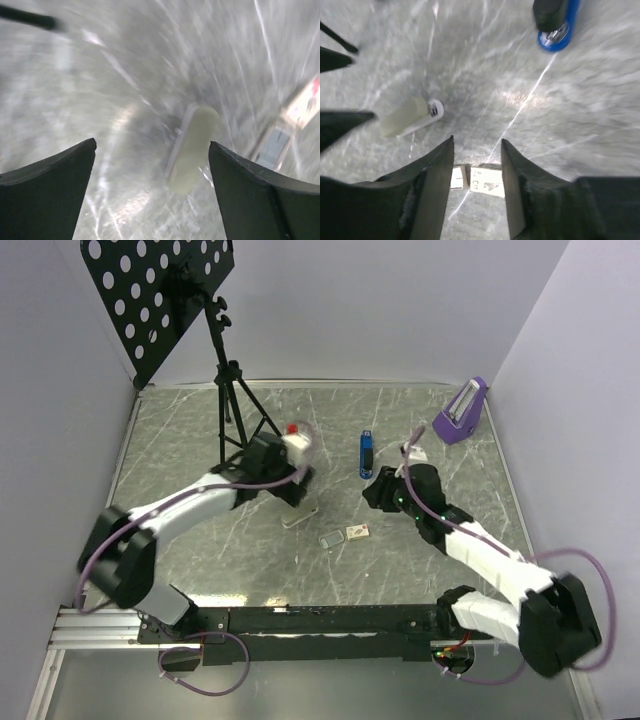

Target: Load the staples into the stapler

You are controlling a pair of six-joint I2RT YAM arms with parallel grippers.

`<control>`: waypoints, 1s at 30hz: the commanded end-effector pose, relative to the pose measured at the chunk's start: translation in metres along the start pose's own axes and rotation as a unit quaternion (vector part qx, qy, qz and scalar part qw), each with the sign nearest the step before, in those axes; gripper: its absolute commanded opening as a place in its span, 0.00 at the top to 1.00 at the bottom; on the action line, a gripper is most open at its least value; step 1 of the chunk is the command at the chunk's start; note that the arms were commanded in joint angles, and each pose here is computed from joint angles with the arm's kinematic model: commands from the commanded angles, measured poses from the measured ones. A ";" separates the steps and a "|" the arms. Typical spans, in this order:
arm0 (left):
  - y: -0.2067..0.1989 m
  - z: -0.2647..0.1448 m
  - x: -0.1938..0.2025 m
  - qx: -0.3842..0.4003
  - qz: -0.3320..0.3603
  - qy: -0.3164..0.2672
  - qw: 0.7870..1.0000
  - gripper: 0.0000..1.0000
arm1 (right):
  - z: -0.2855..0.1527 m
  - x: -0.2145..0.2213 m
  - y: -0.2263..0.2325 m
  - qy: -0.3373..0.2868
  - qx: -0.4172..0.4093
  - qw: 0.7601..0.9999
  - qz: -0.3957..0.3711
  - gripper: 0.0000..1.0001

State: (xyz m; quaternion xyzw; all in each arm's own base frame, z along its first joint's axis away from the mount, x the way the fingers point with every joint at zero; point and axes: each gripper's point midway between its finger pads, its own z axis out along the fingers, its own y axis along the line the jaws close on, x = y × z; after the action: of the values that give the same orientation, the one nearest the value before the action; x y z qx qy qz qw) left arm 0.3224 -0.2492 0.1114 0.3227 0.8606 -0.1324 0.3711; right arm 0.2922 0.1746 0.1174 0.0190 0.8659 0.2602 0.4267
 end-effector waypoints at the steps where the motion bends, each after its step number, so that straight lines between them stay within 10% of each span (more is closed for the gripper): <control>1: 0.033 -0.052 -0.055 -0.032 -0.131 -0.143 0.981 0.01 | -0.030 -0.021 -0.016 -0.043 0.055 0.998 -0.011 0.46; 14: 0.122 -0.206 -0.007 -0.247 -0.362 -0.322 0.839 0.01 | -0.126 -0.055 -0.040 -0.162 0.135 0.978 0.006 0.11; 24: 0.131 -0.357 0.021 -0.341 -0.328 -0.537 0.698 0.00 | -0.190 -0.072 -0.063 -0.260 0.187 0.947 -0.002 0.01; 30: 0.128 -0.389 0.034 -0.357 -0.315 -0.587 0.655 0.01 | -0.216 -0.083 -0.066 -0.313 0.189 0.931 0.006 0.01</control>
State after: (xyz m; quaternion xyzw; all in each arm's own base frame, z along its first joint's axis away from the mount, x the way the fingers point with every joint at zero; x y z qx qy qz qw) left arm 0.1852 0.0273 0.3466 -0.2517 0.5290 -0.1156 0.8022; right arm 0.2051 0.0213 0.2352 0.1670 0.7455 0.0982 0.6378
